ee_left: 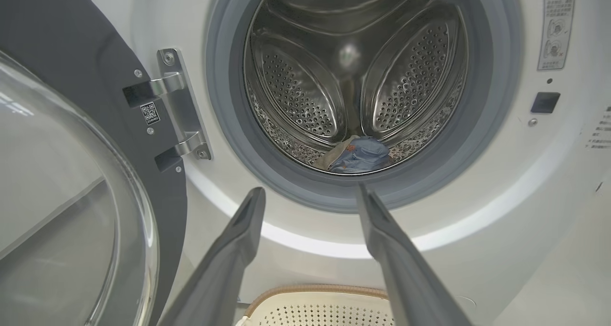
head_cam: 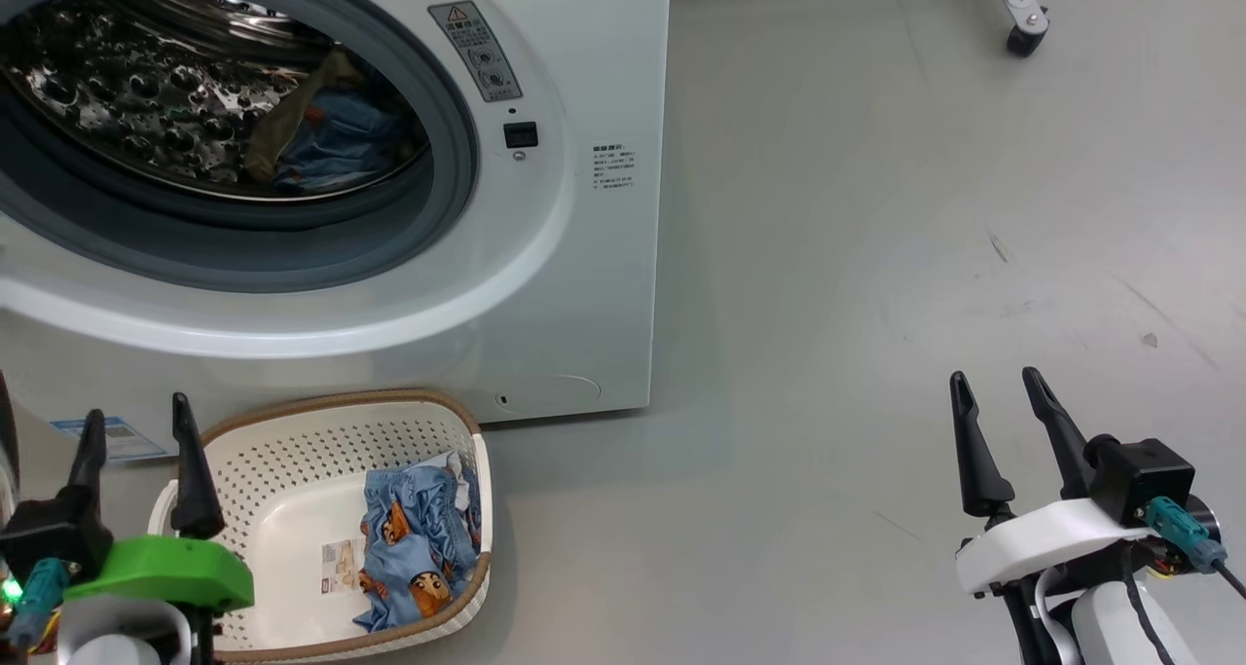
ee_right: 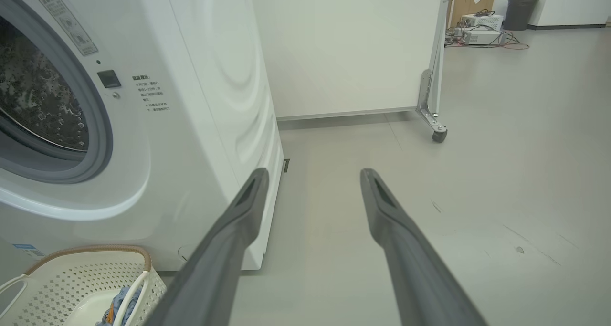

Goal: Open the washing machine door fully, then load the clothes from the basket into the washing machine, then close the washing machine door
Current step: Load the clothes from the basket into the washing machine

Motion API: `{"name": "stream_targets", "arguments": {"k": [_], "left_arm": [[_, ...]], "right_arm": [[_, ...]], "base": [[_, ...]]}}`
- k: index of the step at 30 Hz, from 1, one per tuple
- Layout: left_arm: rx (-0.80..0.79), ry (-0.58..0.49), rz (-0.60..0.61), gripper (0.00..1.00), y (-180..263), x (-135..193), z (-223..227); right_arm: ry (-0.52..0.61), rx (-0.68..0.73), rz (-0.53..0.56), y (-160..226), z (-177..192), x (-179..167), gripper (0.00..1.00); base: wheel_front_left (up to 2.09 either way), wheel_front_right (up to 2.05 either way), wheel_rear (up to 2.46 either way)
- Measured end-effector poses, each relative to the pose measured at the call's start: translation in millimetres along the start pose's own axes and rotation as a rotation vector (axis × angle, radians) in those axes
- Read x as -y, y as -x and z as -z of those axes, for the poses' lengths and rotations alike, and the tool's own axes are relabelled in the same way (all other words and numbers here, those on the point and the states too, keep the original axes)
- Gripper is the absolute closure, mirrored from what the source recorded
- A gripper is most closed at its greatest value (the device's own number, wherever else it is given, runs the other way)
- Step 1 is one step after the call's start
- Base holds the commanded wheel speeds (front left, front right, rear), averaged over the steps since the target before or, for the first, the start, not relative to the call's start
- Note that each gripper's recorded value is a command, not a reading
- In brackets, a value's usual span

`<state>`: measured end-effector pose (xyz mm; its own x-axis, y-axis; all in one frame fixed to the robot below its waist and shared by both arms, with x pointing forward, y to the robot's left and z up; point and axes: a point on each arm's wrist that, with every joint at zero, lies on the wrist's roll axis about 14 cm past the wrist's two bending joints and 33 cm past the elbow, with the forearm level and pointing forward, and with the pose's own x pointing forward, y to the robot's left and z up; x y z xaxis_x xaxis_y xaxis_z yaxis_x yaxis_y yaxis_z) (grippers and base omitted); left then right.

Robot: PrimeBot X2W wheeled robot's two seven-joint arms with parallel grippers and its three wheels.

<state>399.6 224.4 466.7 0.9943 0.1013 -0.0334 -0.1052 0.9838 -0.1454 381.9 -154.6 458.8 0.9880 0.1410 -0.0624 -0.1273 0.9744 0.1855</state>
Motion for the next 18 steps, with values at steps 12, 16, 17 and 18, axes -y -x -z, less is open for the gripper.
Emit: {"name": "stream_targets", "arguments": {"k": [12, 16, 17, 18], "left_arm": [[-0.019, -0.034, 0.042, 0.00, 44.2, 7.2, 4.1], [-0.038, -0.040, 0.052, 0.00, 54.9, 8.8, 10.1], [-0.039, -0.041, 0.052, 0.00, 55.9, 8.7, 10.4], [-0.040, -0.041, 0.053, 0.00, 56.8, 8.8, 10.7]], "right_arm": [[0.023, 0.055, -0.002, 25.4, -17.6, -3.0, 0.00], [0.026, 0.078, 0.000, 29.5, -24.2, -3.1, 0.00], [0.026, 0.082, 0.000, 29.6, -25.7, -3.1, 0.00], [0.026, 0.086, -0.001, 29.5, -26.9, -3.2, 0.00]], "base": [[0.00, 0.00, 0.00], [0.00, 0.00, 0.00], [0.00, 0.00, 0.00], [0.00, 0.00, 0.00]]}}
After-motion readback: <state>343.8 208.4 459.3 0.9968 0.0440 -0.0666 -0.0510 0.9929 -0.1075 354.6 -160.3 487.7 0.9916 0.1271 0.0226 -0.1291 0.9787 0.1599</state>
